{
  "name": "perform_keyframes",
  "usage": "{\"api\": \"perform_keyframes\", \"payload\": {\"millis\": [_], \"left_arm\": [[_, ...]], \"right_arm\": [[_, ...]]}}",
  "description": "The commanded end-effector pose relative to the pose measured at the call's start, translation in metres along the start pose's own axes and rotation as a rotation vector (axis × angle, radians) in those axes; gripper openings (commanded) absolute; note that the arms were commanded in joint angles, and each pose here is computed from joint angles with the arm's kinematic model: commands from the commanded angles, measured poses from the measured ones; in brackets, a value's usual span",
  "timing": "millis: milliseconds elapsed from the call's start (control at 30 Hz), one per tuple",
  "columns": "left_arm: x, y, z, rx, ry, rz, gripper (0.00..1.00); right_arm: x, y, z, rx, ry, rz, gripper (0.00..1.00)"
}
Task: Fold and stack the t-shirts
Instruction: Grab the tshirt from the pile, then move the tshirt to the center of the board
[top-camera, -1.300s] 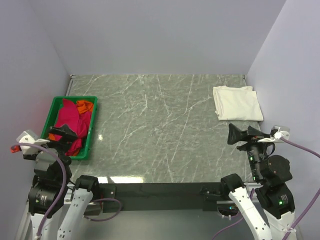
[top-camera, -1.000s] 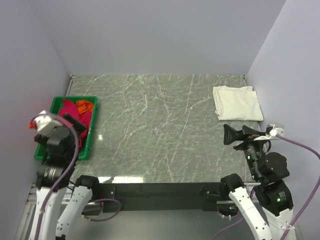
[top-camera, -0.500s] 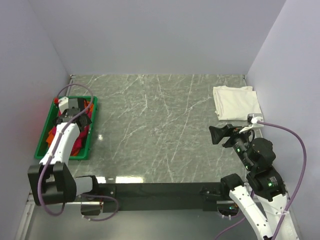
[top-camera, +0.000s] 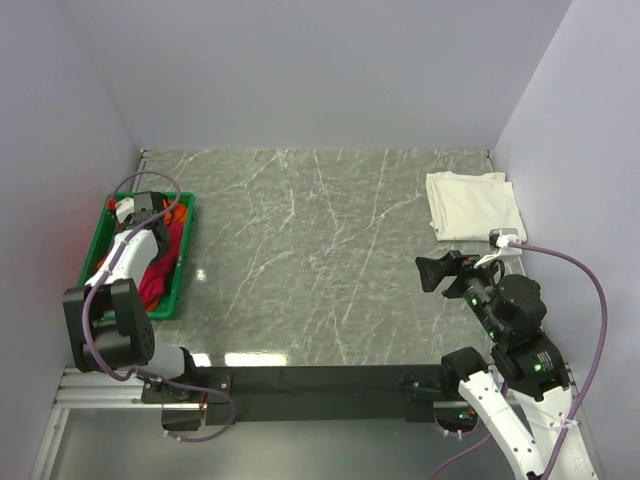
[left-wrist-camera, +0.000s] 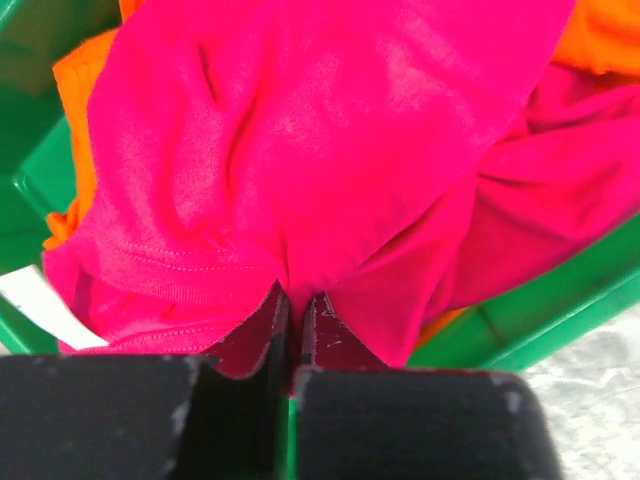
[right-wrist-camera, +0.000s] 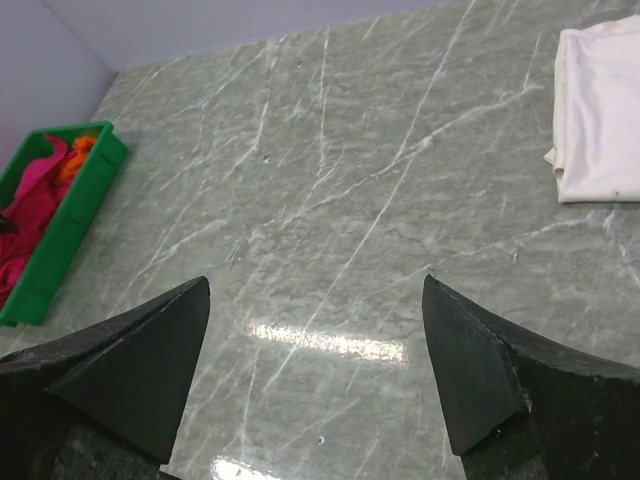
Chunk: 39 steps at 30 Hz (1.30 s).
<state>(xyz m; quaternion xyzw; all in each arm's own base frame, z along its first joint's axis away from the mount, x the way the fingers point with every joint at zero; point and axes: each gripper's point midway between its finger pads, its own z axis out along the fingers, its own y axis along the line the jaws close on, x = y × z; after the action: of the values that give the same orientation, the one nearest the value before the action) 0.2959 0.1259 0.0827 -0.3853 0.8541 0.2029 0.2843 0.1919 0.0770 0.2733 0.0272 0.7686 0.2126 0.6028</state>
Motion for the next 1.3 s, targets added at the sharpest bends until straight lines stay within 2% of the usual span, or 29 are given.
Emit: {"api": "perform_keyframes", "payload": {"millis": [0, 100, 300, 400, 433, 600, 633, 733, 800, 833, 867, 967, 1100, 1200, 1233, 1267], "left_arm": [[-0.044, -0.007, -0.021, 0.054, -0.114, -0.053, 0.01], [-0.072, -0.011, -0.05, 0.103, -0.187, -0.076, 0.01], [-0.12, -0.055, -0.149, 0.337, -0.362, -0.041, 0.01], [-0.12, -0.097, -0.213, 0.535, -0.418, 0.013, 0.01], [-0.11, -0.118, -0.239, 0.648, -0.412, 0.053, 0.01], [-0.102, -0.166, -0.356, 1.054, -0.418, 0.093, 0.01], [-0.09, -0.177, -0.384, 1.143, -0.411, 0.127, 0.01], [-0.085, -0.185, -0.48, 1.407, -0.444, 0.155, 0.01], [-0.067, -0.187, -0.524, 1.529, -0.434, 0.2, 0.01], [-0.061, -0.195, -0.533, 1.553, -0.42, 0.214, 0.01], [-0.067, -0.19, -0.552, 1.597, -0.428, 0.198, 0.01], [-0.059, -0.198, -0.562, 1.631, -0.365, 0.183, 0.01], [-0.047, -0.208, -0.539, 1.563, -0.292, 0.144, 0.01], [-0.023, -0.219, -0.5, 1.454, -0.223, 0.149, 0.03], [-0.01, -0.227, -0.476, 1.384, -0.202, 0.162, 0.04], [-0.001, -0.232, -0.465, 1.36, -0.178, 0.168, 0.08]], "right_arm": [[-0.002, 0.002, 0.0, -0.011, -0.007, -0.009, 0.93], [-0.004, 0.002, -0.002, -0.008, -0.009, -0.014, 0.93], [-0.011, 0.001, -0.003, 0.004, -0.034, -0.014, 0.93], [-0.013, 0.002, -0.004, -0.001, -0.042, -0.013, 0.93], [-0.015, 0.003, -0.004, -0.002, -0.044, -0.012, 0.93], [-0.021, 0.006, -0.006, -0.01, -0.06, -0.013, 0.93], [-0.022, 0.006, -0.007, -0.009, -0.063, -0.015, 0.93], [-0.024, 0.004, -0.006, 0.002, -0.07, 0.0, 0.95], [-0.027, 0.004, -0.007, 0.006, -0.079, 0.008, 0.96], [-0.028, 0.004, -0.008, 0.01, -0.083, 0.01, 0.96], [-0.03, 0.005, -0.008, 0.008, -0.088, 0.01, 0.96], [-0.032, 0.009, -0.011, -0.016, -0.09, -0.004, 0.97], [-0.03, 0.008, -0.012, -0.012, -0.074, -0.016, 0.97], [-0.024, 0.006, -0.01, -0.003, -0.048, -0.018, 0.97], [-0.023, 0.006, -0.009, -0.001, -0.04, -0.016, 0.97], [-0.02, 0.004, -0.006, 0.007, -0.025, -0.013, 0.97]]}}
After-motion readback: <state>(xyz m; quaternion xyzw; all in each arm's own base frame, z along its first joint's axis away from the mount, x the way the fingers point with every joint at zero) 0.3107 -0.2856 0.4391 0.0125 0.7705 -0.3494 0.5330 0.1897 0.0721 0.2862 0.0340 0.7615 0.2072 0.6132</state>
